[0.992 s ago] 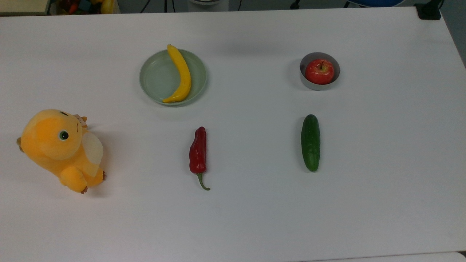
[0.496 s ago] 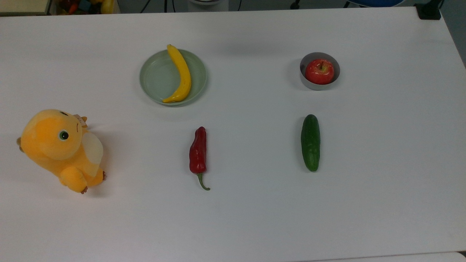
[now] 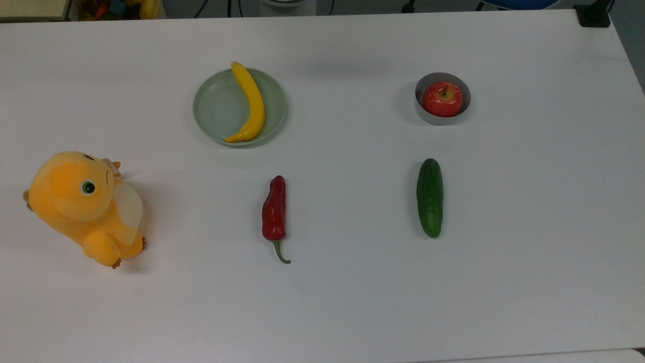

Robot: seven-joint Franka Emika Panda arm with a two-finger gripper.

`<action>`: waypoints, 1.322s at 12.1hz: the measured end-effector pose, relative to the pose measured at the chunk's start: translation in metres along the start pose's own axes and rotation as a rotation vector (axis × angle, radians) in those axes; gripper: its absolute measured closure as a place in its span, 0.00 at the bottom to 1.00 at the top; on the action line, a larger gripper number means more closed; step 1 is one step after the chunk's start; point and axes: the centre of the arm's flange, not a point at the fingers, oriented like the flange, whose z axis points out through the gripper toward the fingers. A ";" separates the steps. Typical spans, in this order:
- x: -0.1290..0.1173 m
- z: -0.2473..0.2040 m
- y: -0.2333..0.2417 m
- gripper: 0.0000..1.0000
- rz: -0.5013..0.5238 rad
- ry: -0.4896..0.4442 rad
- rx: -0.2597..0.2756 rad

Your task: Put the cucumber on the left side of the bowl

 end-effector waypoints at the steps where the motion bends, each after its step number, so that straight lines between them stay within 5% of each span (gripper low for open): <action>1: 0.001 0.005 -0.001 0.00 -0.003 -0.009 0.001; 8: 0.043 0.075 -0.035 0.00 -0.060 -0.004 0.016; 12: 0.060 0.114 -0.109 0.00 -0.062 0.028 0.036; 16: 0.069 0.160 -0.195 0.00 -0.051 0.119 -0.020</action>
